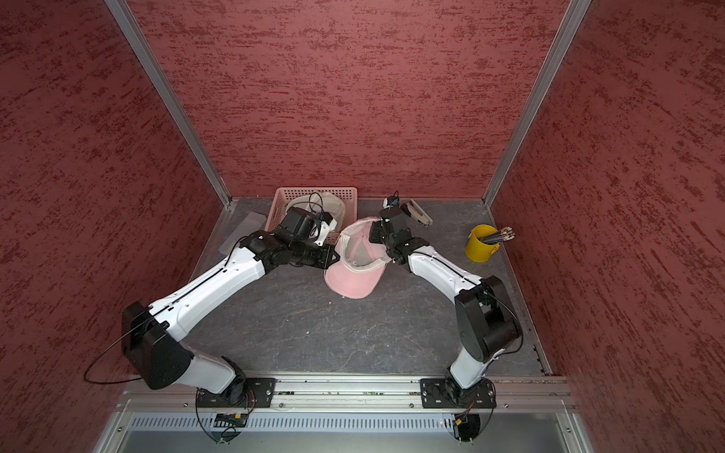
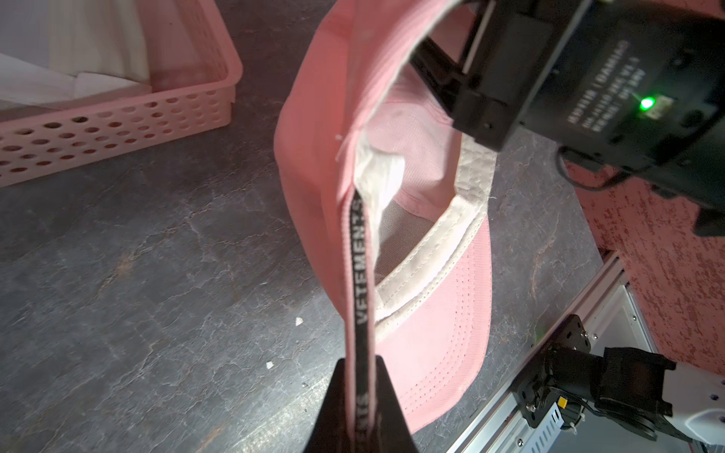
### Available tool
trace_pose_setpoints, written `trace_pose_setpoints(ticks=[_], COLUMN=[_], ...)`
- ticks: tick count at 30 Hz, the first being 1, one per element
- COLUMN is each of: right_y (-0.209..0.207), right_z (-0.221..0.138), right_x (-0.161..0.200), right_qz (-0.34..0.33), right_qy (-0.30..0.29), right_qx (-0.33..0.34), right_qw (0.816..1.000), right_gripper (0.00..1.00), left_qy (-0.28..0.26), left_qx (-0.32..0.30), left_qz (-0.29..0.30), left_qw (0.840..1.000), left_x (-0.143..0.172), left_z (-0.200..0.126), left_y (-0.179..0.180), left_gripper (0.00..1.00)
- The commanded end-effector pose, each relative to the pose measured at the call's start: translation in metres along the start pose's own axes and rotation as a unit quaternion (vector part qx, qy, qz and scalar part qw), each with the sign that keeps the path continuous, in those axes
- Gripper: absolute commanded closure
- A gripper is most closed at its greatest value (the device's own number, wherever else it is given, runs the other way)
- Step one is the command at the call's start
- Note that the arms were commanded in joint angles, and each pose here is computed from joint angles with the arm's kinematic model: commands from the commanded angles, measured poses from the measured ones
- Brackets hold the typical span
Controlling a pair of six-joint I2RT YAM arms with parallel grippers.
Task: Turn the baseball cap inside out
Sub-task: Turn over the baseball cap.
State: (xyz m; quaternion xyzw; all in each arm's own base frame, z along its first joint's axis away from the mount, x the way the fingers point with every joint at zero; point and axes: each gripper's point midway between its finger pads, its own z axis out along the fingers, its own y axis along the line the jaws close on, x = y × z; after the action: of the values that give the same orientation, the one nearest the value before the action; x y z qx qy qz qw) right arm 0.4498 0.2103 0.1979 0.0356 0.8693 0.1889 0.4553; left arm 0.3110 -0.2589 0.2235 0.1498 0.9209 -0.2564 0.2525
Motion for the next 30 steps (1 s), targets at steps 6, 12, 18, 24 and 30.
trace_pose_setpoints(ticks=[6, 12, 18, 24, 30], right_y=[-0.011, 0.051, 0.086, 0.097, 0.089], right_z=[-0.036, -0.080, -0.065, -0.042, -0.017], right_x=[0.035, 0.019, 0.012, 0.000, -0.025], right_qz=[-0.077, -0.136, -0.112, -0.103, -0.052], right_qy=[0.058, 0.024, 0.022, 0.018, -0.015], right_qx=[-0.008, -0.179, -0.251, -0.247, -0.202], right_qw=[0.995, 0.974, 0.961, 0.963, 0.978], right_gripper=[0.58, 0.52, 0.60, 0.59, 0.60], left_qy=[-0.038, -0.008, 0.005, 0.008, 0.027], left_qx=[-0.008, -0.025, -0.022, -0.015, -0.015], left_qz=[-0.001, 0.024, 0.049, 0.063, 0.082], left_qw=[0.999, 0.999, 0.999, 0.998, 0.996], left_x=[-0.021, -0.014, -0.012, -0.010, 0.002], left_z=[-0.020, -0.009, -0.001, -0.001, 0.006], left_y=[0.008, 0.008, -0.013, -0.030, -0.043], left_gripper=[1.00, 1.00, 1.00, 1.00, 1.00])
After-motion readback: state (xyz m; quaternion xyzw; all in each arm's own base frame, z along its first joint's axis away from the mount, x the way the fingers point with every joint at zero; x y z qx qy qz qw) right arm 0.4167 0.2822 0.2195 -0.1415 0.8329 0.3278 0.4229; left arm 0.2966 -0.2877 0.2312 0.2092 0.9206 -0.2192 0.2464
